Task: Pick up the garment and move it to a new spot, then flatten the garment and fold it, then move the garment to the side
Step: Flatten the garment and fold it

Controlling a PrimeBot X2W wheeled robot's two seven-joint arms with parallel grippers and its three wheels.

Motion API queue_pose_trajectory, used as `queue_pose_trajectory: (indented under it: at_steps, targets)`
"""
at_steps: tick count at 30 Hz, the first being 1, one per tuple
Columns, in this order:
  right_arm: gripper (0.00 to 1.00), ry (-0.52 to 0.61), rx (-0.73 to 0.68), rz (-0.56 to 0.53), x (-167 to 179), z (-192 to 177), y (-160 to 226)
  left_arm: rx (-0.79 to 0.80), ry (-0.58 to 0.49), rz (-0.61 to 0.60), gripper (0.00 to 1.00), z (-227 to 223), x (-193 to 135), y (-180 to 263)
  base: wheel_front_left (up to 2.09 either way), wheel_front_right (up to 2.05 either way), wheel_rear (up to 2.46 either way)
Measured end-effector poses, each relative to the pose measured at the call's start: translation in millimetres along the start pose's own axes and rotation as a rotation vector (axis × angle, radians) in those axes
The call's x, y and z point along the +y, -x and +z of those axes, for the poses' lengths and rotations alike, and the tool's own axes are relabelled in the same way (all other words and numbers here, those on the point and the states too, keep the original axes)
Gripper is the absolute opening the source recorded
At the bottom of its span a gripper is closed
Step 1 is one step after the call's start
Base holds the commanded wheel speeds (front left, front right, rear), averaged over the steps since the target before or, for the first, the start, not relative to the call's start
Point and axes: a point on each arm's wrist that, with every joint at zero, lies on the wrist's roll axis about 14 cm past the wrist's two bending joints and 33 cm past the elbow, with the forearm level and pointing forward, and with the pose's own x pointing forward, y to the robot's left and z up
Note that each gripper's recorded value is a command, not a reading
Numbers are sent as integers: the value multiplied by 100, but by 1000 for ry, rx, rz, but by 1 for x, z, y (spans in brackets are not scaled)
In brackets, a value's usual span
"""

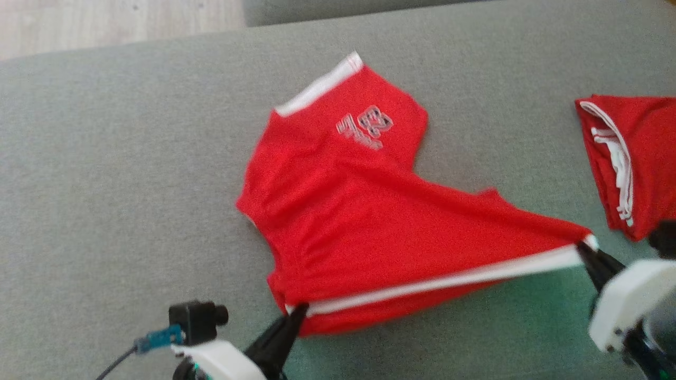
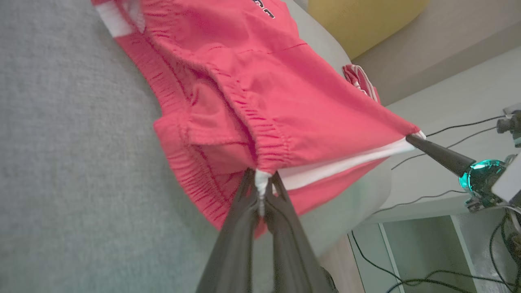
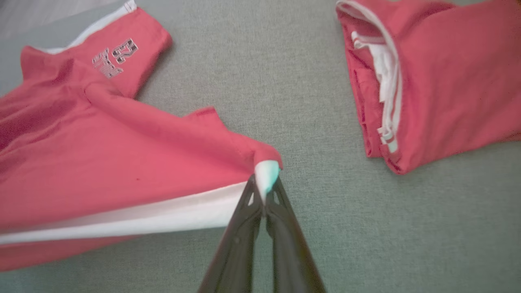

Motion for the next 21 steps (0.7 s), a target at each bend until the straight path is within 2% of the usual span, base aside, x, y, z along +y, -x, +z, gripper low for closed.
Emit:
queue_pose_trajectory:
  at_steps: [4,8,11,21]
  targets:
    - [0,11,-45,-12,4,9,25,19,19,-8,0,-6,-19,24,0,0,0]
    - [0,39,-85,28,21,23,23,-6,47,-21,0,-1,-29,31,0,0,0]
    - [0,80,-105,54,32,37,9,-50,62,-4,0,8,-24,30,0,0,0]
    - [0,342,-181,182,85,116,-54,-258,124,62,0,66,8,10,0,0,0]
